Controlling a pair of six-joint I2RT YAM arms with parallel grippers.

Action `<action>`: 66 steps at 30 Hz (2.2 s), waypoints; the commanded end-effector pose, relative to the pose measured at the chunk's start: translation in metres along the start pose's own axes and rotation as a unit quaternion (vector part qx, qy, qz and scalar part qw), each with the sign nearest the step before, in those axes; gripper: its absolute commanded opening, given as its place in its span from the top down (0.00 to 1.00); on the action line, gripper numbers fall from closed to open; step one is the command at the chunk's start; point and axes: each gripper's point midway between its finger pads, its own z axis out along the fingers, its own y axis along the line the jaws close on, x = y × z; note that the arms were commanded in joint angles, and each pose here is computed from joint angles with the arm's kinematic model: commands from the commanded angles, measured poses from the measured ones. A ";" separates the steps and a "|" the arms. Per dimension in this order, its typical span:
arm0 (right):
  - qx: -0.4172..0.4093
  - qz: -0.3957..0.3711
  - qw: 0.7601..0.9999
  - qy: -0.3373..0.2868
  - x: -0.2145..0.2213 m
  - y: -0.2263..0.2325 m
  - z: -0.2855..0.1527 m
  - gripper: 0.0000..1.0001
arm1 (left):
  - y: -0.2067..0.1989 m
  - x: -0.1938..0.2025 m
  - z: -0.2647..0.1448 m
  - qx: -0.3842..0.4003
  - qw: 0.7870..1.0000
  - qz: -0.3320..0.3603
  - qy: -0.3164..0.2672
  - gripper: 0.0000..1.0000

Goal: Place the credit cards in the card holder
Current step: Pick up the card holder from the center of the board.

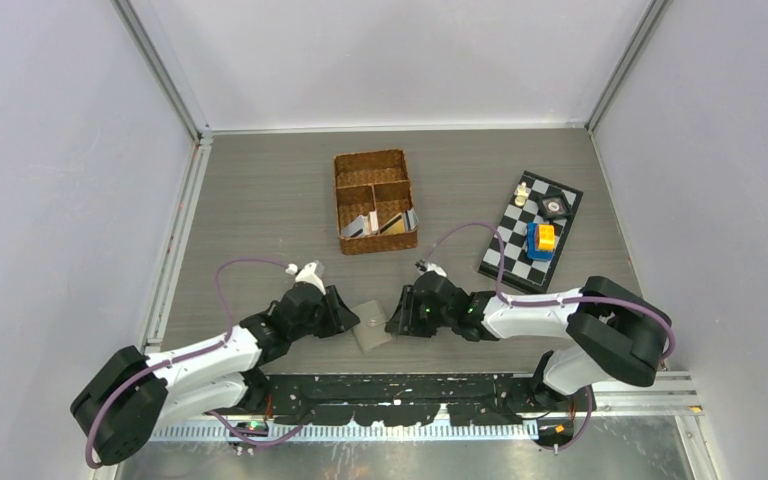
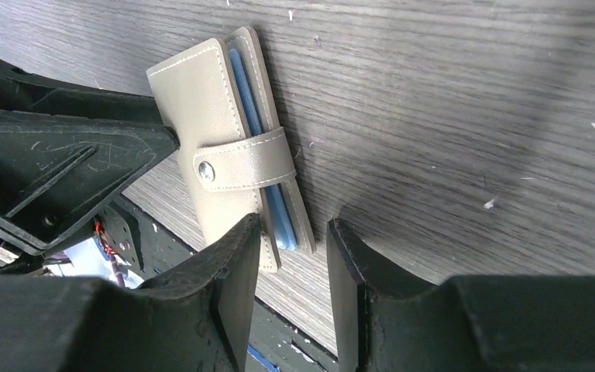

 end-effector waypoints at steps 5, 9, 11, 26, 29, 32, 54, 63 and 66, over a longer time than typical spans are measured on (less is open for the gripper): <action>-0.047 0.024 0.998 -0.021 -0.007 0.021 -0.007 0.62 | 0.022 0.007 -0.005 -0.043 0.999 0.019 0.008 0.68; -0.058 0.028 0.998 -0.021 -0.006 0.023 -0.008 0.63 | 0.024 0.005 -0.009 -0.046 0.999 0.019 0.002 0.72; -0.063 0.028 0.997 -0.020 -0.006 0.024 -0.008 0.64 | 0.024 0.005 -0.010 -0.048 0.999 0.019 0.000 0.73; -0.083 0.037 0.996 -0.009 0.000 0.028 -0.003 0.62 | 0.025 0.008 -0.009 -0.040 0.999 0.008 0.002 0.76; -0.089 0.039 0.995 -0.005 0.001 0.030 -0.001 0.63 | 0.024 0.009 -0.008 -0.039 0.999 0.007 0.003 0.76; -0.092 0.043 0.995 0.003 0.003 0.030 0.004 0.63 | 0.024 0.010 -0.008 -0.037 0.999 0.005 0.004 0.76; -0.183 0.020 0.980 -0.069 -0.021 0.061 -0.036 0.99 | -0.041 -0.038 -0.049 0.044 0.996 0.068 -0.042 0.43; -0.240 -0.078 0.943 -0.218 -0.079 0.114 -0.138 0.99 | -0.120 -0.080 -0.119 0.168 0.971 0.145 -0.085 0.19; -0.262 -0.106 0.924 -0.258 -0.091 0.131 -0.171 0.99 | -0.151 -0.084 -0.133 0.225 0.959 0.155 -0.074 0.17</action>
